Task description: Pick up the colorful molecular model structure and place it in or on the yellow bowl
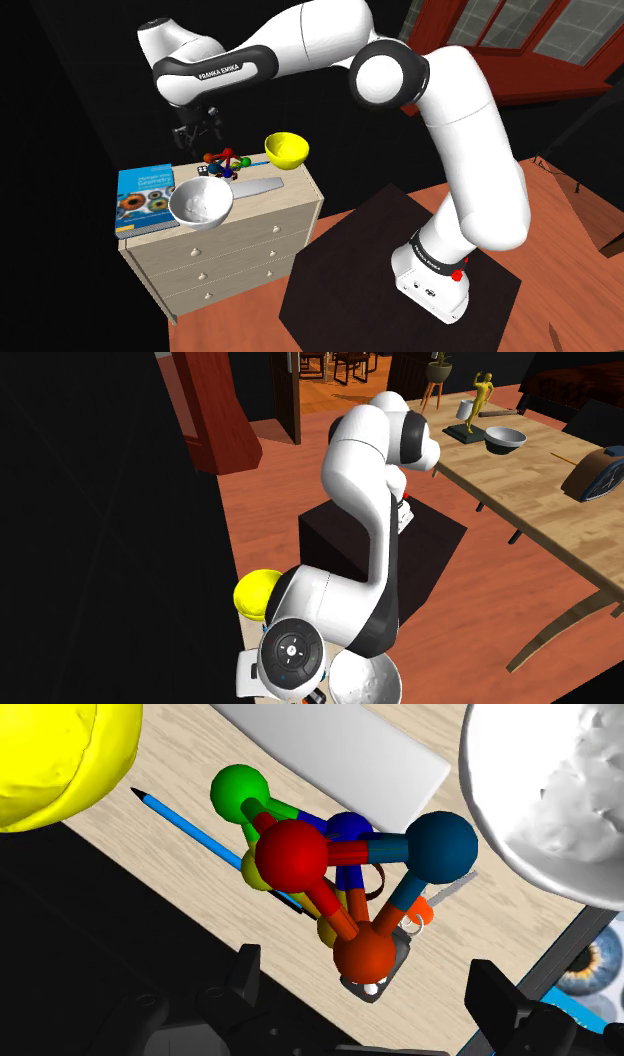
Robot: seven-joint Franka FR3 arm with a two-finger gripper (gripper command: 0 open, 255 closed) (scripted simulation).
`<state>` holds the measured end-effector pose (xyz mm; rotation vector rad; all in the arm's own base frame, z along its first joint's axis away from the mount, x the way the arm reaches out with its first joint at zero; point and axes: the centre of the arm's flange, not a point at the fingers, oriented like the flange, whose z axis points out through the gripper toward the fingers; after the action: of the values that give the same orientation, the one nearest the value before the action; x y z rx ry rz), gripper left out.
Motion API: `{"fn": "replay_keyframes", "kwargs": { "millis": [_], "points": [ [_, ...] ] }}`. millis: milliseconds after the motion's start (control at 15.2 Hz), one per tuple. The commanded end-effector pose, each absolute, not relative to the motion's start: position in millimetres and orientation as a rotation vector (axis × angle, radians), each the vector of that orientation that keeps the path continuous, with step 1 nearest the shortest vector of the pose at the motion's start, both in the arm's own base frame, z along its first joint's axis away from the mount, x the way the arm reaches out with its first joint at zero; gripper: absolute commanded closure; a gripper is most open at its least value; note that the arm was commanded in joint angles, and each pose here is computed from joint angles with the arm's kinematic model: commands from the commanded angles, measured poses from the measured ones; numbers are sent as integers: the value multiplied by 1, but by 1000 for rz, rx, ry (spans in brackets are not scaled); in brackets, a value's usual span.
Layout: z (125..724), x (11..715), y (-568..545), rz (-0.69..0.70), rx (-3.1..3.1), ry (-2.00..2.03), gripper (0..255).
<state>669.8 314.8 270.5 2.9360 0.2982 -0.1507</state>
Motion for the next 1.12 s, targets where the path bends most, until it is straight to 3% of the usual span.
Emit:
{"fn": "replay_keyframes", "kwargs": {
  "millis": [0, 858, 924, 1056],
  "points": [
    [261, 671, 315, -150, 2935, 301, 0],
    [232, 669, 310, -150, 2935, 301, 0],
    [232, 669, 310, -150, 2935, 301, 255],
    [232, 669, 310, -150, 2935, 301, 255]
  ]
}}
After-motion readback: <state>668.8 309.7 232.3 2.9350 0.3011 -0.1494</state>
